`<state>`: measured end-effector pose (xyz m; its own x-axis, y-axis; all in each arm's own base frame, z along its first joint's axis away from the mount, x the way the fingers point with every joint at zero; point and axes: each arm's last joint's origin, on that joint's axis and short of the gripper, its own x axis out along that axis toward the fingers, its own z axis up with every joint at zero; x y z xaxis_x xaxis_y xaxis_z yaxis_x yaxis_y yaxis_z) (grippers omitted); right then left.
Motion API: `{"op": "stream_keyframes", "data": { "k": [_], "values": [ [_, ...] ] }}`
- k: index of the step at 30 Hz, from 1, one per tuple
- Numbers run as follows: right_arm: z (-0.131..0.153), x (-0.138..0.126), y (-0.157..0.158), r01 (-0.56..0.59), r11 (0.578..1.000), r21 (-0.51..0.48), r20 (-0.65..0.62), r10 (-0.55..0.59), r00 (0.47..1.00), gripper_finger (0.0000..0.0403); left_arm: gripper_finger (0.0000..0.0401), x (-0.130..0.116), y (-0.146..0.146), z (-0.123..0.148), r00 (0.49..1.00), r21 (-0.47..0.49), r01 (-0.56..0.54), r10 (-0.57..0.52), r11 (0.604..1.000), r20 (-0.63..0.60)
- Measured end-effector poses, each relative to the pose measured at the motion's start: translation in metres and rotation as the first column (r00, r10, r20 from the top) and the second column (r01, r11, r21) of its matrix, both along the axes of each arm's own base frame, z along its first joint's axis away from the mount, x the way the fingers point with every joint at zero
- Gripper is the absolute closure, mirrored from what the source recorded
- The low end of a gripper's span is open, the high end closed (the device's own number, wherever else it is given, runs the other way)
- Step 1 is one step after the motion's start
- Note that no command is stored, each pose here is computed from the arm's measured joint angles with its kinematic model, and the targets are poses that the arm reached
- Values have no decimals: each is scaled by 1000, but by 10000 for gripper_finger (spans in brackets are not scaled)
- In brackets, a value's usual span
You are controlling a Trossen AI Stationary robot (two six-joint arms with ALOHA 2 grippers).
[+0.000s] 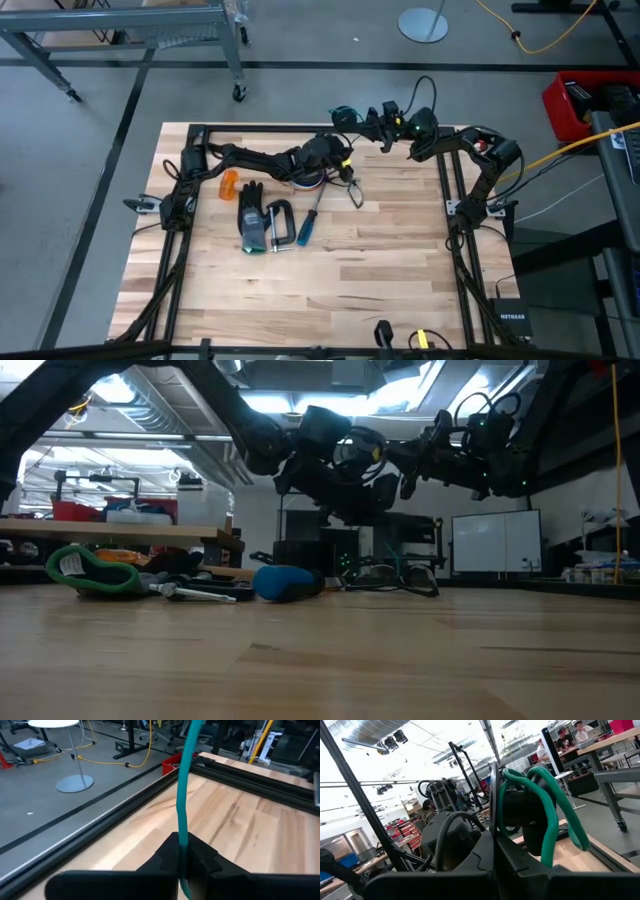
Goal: Coil cords
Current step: Coil the wire in the cable spool
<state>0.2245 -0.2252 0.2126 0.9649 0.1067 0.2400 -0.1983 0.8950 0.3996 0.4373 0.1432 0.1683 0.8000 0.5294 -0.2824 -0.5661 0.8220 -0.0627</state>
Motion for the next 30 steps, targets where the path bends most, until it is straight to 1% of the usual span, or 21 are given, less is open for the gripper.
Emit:
{"op": "stream_keyframes", "data": {
  "k": [5, 11, 14, 19, 22, 27, 30],
  "values": [
    [4, -8, -5, 6, 1000, -31, 14, -6, 1000, 402, 397, 3, -15, 6, 999, -3, 30, -30, 1000, 14],
    [13, -27, -15, 48, 997, -63, 24, -47, 999, 402, 399, 4, -32, 20, 997, 40, 79, -78, 996, -11],
    [18, -34, -19, 72, 995, -75, 30, -70, 997, 402, 399, 2, -37, 23, 996, 33, 78, -76, 996, -46],
    [22, -47, -25, 96, 991, -92, 28, -93, 995, 402, 400, -3, -44, 23, 988, 21, 58, -54, 998, -144],
    [22, -52, -28, 107, 991, -78, 25, -106, 994, 402, 400, -5, -47, 20, 982, 13, 61, -57, 998, -179],
    [22, -56, -31, 109, 991, -82, 18, -108, 994, 402, 401, -8, -52, 13, 968, -34, 48, -55, 998, -244],
    [22, -58, -30, 80, 994, -70, 4, -80, 997, 402, 401, -10, -52, 11, 963, -48, 33, -45, 998, -266]
  ]
}}
